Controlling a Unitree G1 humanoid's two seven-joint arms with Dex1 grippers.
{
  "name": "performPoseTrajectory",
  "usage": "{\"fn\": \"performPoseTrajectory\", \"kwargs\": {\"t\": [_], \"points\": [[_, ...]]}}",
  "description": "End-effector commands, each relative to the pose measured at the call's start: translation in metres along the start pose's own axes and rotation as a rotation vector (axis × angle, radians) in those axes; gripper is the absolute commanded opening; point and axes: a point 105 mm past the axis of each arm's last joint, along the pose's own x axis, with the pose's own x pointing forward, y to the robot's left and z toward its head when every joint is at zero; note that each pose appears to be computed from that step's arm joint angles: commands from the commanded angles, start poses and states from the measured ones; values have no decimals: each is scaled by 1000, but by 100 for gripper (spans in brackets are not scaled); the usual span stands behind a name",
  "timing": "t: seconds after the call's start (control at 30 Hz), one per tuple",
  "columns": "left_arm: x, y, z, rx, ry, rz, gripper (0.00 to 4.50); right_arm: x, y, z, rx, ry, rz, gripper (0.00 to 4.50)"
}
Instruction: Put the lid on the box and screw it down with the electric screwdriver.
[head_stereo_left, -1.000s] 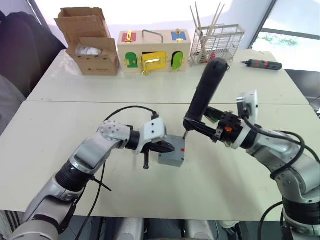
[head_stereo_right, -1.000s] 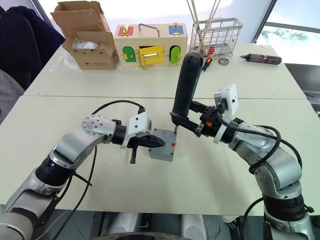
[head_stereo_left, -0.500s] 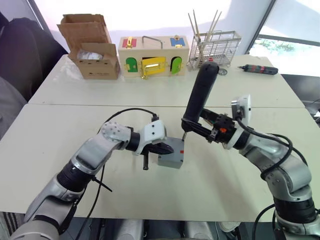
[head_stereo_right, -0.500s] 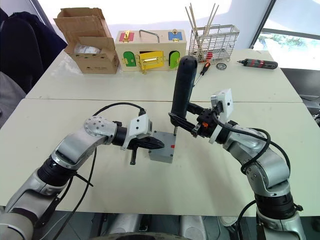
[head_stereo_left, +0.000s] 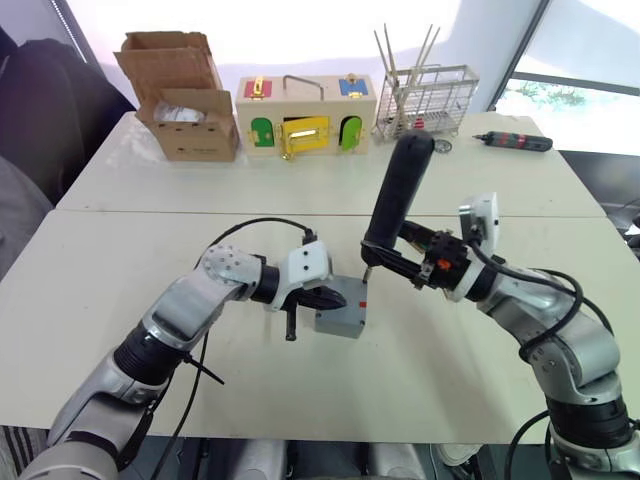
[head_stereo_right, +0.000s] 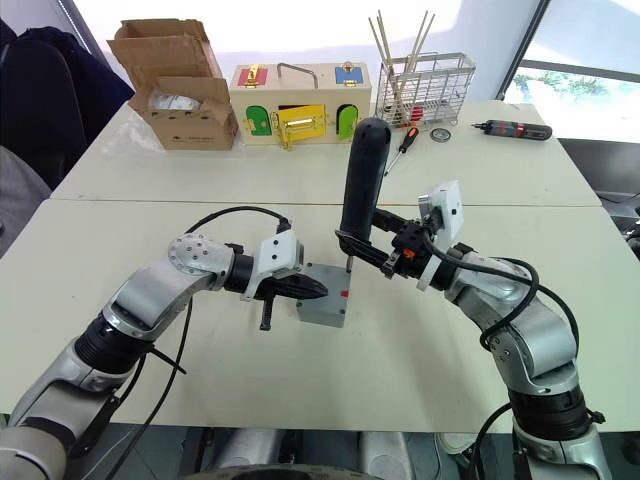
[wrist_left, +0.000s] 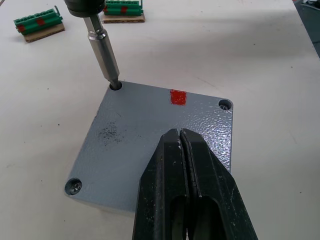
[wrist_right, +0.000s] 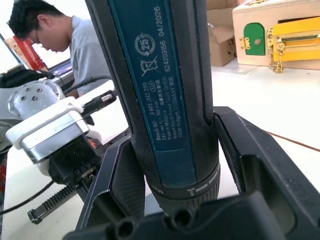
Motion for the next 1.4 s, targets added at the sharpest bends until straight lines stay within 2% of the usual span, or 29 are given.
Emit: {"fn": "performPoseTrajectory", "kwargs": {"t": [0.03,0.53,0.8,1.4], "points": [[2,-1,-14,-26,49,2,0,4,19,-35,87,120,82,192],[3,-3,-17,-33,58,5,0,-1,15,-42,90,141,66,192],[3,-3,-20,-33,69,1,0,-3,11,-39,127,106,34,192],[3,-3,-21,-25,80,-1,0,-5,10,-57,156,133,16,192]]}}
